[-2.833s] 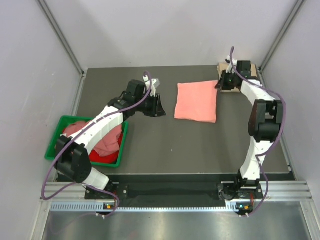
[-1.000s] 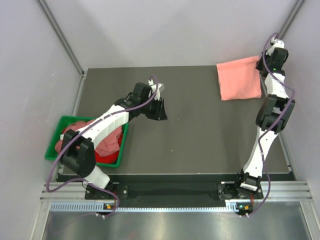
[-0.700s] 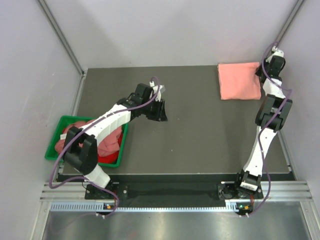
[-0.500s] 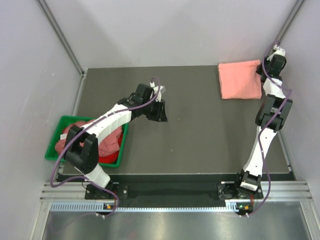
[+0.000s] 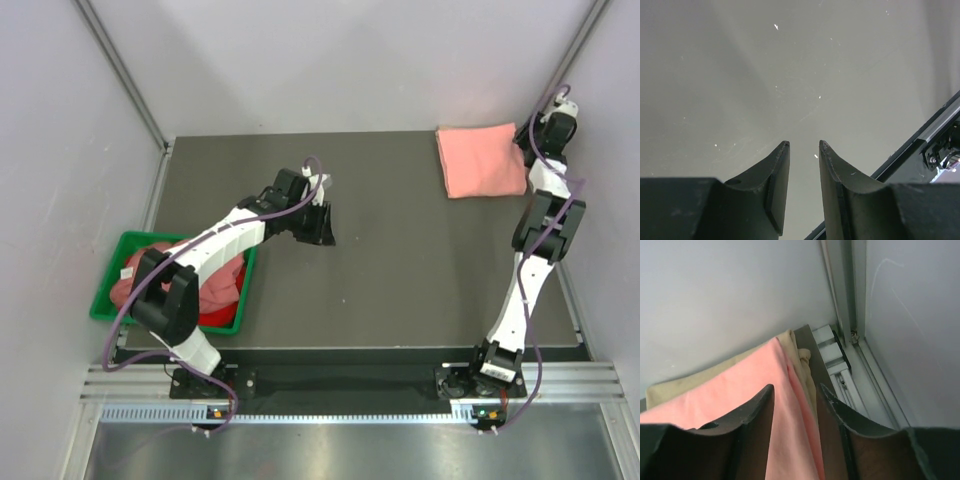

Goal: Fold and stack the t-shirts
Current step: Neatly place the folded tshirt to the corner, then reset both grippers

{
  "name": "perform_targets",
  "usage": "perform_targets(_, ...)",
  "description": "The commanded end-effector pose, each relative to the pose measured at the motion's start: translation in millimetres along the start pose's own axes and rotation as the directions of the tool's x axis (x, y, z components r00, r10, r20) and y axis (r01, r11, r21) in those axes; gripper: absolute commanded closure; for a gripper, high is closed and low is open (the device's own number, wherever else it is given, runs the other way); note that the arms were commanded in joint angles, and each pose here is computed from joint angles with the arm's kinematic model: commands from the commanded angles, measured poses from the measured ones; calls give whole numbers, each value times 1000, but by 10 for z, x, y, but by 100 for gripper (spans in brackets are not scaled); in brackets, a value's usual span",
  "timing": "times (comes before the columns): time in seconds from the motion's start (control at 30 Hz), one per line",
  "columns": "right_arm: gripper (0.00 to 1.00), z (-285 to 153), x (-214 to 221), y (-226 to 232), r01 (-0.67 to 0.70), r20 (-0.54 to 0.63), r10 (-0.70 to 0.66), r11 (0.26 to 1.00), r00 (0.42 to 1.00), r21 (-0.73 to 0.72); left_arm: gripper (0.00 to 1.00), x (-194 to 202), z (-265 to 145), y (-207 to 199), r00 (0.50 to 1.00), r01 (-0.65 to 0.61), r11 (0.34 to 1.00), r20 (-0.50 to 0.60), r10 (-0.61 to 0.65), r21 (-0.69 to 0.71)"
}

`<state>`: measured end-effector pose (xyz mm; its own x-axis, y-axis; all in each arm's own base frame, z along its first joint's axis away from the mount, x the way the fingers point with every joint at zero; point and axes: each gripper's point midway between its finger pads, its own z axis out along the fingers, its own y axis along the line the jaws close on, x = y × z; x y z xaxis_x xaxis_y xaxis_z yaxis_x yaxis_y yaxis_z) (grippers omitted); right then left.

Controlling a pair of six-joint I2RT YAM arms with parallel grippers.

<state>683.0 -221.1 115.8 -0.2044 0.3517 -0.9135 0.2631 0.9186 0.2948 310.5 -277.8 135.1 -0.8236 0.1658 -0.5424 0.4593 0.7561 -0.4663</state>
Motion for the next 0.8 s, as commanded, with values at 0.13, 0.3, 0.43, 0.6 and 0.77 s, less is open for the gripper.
perform_targets(0.13, 59, -662, -886, 399, -4, 111, 11, 998, 994, -62, 64, -199, -216, -246, 996, -60, 997, 70, 57, 44)
perform_targets(0.3, 67, -1041, -440, 619, -76, -47, 73, 994, 996, -73, 64, -308, -373, -364, 988, -81, 995, 133, 72, 66)
perform_targets(0.43, 75, -1596, -322, 1011, -102, -137, 88, 990, 987, -100, 64, -417, -487, -393, 981, -105, 993, 167, 96, 45)
perform_targets(0.6, 64, -2564, 157, 1685, -91, -364, 38, 988, 931, -129, 64, -799, -859, -561, 941, -114, 993, 325, 101, 24)
perform_targets(0.77, 50, -3843, 250, 2467, -63, -375, -69, 943, 925, -328, 61, -1031, -1429, -604, 861, -83, 995, 498, 101, -59)
